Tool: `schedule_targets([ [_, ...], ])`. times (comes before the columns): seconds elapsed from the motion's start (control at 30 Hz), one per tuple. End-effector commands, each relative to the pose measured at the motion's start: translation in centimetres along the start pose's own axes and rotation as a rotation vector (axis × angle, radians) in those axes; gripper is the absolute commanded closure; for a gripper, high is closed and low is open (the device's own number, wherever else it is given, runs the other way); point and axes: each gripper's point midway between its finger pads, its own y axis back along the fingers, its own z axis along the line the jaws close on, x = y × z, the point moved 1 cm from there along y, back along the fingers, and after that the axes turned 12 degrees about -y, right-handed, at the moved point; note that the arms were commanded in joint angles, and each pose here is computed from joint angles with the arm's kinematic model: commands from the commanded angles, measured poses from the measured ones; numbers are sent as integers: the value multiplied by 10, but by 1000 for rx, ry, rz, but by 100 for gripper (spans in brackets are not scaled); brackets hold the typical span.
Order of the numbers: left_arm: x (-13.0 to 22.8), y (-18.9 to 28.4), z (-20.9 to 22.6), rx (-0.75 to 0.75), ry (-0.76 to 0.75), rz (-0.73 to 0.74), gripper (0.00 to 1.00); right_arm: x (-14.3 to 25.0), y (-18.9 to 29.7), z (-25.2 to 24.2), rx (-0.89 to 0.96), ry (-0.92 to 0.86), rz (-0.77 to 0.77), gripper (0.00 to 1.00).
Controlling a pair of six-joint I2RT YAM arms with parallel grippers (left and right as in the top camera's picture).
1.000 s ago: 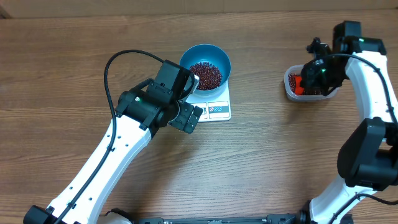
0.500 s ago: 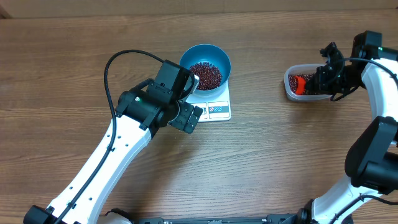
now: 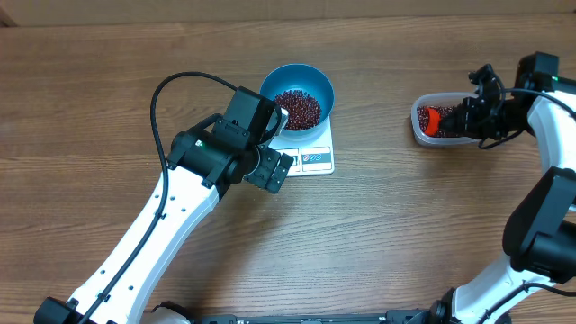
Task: Scoop item into bowl and weigh 150g on scale
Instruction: 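Dip the red scoop into the bean tub and scoop beans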
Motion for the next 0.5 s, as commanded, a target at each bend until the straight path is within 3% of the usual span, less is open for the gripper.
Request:
schedule_targets([
  [0.0,0,3,-2,9,-16,-11,0,4,-2,3,-84,-49,10,96],
  [0.47,0,3,-2,9,-16,-11,0,2,9,-2,-152,-156,-5,96],
])
